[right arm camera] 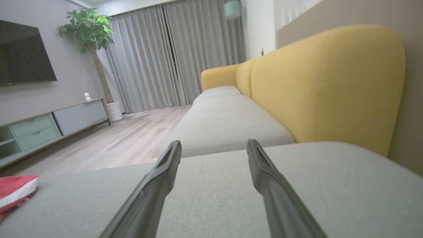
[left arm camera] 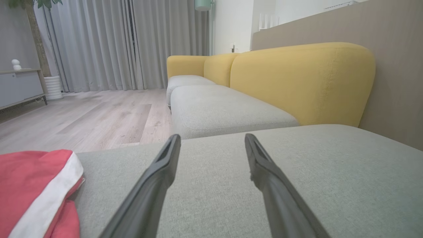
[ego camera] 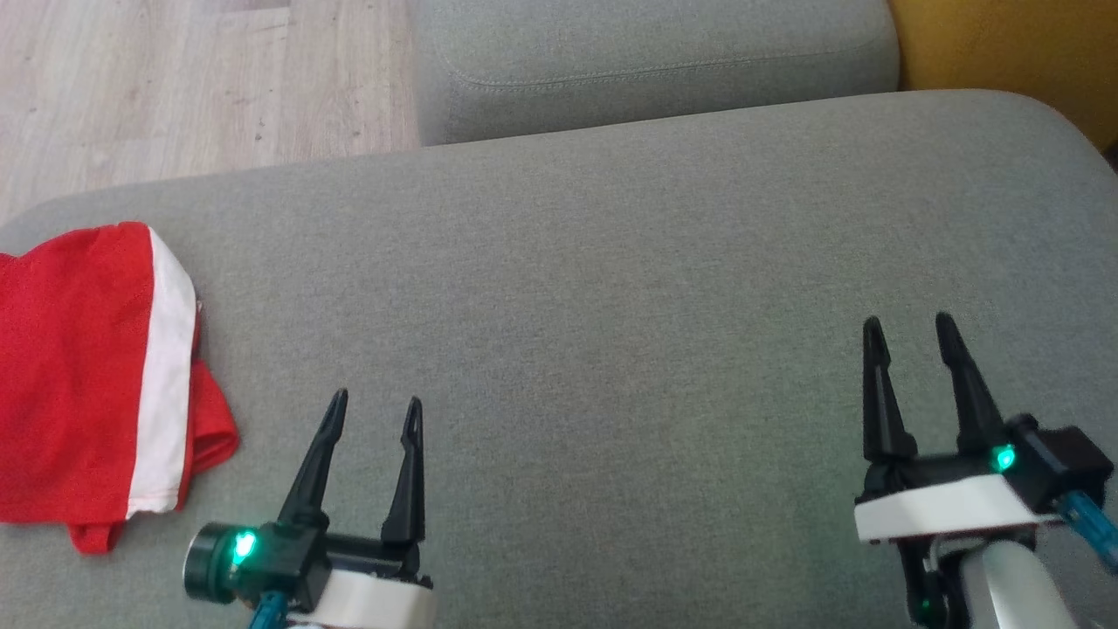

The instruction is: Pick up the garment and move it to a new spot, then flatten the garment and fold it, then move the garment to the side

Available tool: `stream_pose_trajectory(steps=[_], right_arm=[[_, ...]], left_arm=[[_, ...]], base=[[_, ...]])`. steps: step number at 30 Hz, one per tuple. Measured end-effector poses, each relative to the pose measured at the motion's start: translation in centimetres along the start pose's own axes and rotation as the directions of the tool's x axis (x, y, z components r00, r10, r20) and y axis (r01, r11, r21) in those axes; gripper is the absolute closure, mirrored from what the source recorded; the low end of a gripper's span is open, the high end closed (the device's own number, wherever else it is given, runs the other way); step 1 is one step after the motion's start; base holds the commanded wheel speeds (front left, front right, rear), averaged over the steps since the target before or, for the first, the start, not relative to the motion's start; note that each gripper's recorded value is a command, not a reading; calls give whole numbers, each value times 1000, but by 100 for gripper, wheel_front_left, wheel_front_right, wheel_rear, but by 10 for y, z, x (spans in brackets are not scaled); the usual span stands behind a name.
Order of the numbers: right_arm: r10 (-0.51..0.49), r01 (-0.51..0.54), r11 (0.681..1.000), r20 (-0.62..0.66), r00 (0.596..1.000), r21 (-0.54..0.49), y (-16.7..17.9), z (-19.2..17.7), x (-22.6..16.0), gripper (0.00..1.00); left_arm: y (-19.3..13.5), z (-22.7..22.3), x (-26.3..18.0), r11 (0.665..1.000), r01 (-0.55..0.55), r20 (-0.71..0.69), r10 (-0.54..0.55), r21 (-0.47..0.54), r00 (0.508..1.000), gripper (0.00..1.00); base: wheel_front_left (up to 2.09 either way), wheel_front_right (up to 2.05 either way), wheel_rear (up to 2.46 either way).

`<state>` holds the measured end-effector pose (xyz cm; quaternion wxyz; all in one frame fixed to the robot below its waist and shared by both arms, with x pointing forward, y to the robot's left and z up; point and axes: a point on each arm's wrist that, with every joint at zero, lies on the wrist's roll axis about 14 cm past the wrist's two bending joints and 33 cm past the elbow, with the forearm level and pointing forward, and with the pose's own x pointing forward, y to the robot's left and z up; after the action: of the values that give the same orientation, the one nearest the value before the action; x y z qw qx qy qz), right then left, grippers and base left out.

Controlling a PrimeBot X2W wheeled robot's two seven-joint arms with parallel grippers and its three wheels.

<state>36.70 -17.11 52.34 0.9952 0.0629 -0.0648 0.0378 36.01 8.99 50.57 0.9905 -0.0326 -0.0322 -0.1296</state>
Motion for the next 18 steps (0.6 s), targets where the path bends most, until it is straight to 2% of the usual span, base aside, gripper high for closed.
stream_pose_trajectory(steps=[3,6,18], right_arm=[[-27,30,996,-36,999,87,-4,-13,-7,0],[-28,37,991,-72,997,129,-1,-24,-12,0],[-17,31,987,-92,996,155,4,-31,-15,0]], left_arm=[[0,-9,-4,1000,7,-28,-8,-17,1000,0],[-1,-17,-6,1000,13,-52,-14,-18,999,0],[3,-24,-7,1000,6,-73,-8,-19,997,0]], base=[[0,0,0],[0,0,0],[0,0,0]])
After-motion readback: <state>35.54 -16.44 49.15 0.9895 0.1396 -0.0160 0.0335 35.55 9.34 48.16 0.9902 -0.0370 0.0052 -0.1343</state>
